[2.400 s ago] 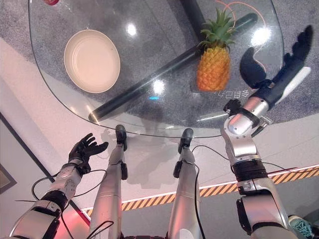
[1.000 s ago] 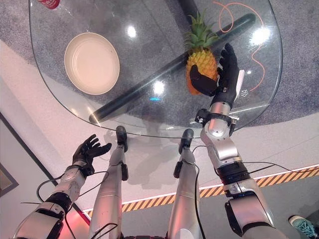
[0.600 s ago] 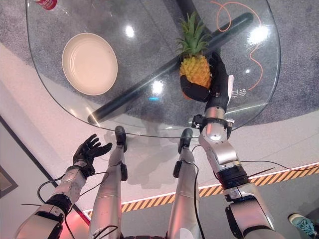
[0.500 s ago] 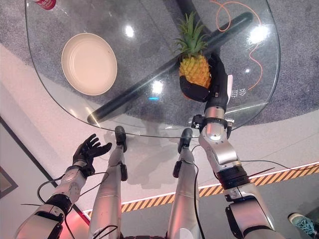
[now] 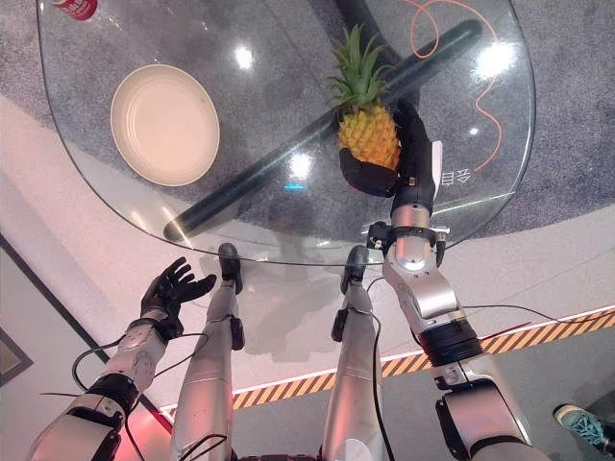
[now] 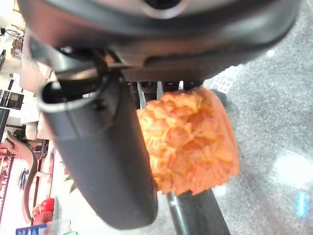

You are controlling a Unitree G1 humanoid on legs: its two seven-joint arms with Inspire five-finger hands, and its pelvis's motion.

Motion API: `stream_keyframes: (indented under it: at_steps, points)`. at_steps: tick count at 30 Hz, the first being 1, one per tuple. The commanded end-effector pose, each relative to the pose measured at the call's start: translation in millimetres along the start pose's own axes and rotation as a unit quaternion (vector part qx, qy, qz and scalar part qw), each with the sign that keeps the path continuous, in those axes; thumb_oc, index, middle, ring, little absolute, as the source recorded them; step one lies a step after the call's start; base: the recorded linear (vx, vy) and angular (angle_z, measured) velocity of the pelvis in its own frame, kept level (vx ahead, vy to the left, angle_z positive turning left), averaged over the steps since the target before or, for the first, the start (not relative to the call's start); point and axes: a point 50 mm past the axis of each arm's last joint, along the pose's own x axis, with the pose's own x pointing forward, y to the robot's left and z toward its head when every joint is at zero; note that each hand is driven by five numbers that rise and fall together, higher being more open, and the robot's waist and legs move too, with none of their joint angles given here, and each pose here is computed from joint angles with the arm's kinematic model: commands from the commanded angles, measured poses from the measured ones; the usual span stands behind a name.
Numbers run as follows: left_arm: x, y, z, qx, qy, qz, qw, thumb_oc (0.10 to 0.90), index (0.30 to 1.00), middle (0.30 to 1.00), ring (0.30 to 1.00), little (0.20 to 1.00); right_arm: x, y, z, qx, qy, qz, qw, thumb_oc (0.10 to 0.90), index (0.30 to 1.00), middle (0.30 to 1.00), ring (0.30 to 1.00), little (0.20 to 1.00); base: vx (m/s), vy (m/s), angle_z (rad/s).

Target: Pick up the fruit to the plate

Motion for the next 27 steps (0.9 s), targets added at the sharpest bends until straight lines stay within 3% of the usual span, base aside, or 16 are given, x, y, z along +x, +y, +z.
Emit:
stream_keyframes:
  at_steps: [1, 9, 19, 23, 27]
  points:
    - [-13, 37, -15, 0.003, 0.017, 0.057, 0.998, 0.8, 0.9, 0.9, 0.9, 0.9, -21, -29, -35, -0.117, 0.061, -0.018, 0.991, 0.1, 0.3, 0.3, 0.3, 0.2, 0.0, 0.0, 0.0]
    - [-15, 36, -16, -0.002, 0.014, 0.055, 0.998, 0.8, 0.9, 0.9, 0.9, 0.9, -14, -40, -18, -0.182, 0.03, -0.041, 0.982, 0.1, 0.3, 0.3, 0.3, 0.2, 0.0, 0.0, 0.0]
    - [-13, 41, -9, -0.037, -0.004, 0.074, 0.997, 0.8, 0.9, 0.9, 0.9, 0.9, -11, -42, -15, -0.193, 0.022, -0.049, 0.98, 0.1, 0.3, 0.3, 0.3, 0.2, 0.0, 0.0, 0.0]
    - [-14, 47, 2, -0.091, -0.051, 0.107, 0.989, 0.8, 0.9, 0.9, 0.9, 0.9, -12, -43, -13, -0.192, 0.013, -0.059, 0.98, 0.1, 0.3, 0.3, 0.3, 0.2, 0.0, 0.0, 0.0]
    - [-16, 62, 32, -0.175, -0.136, 0.171, 0.96, 0.8, 0.9, 0.9, 0.9, 0.9, -12, -46, -11, -0.186, -0.005, -0.08, 0.979, 0.1, 0.3, 0.3, 0.3, 0.2, 0.0, 0.0, 0.0]
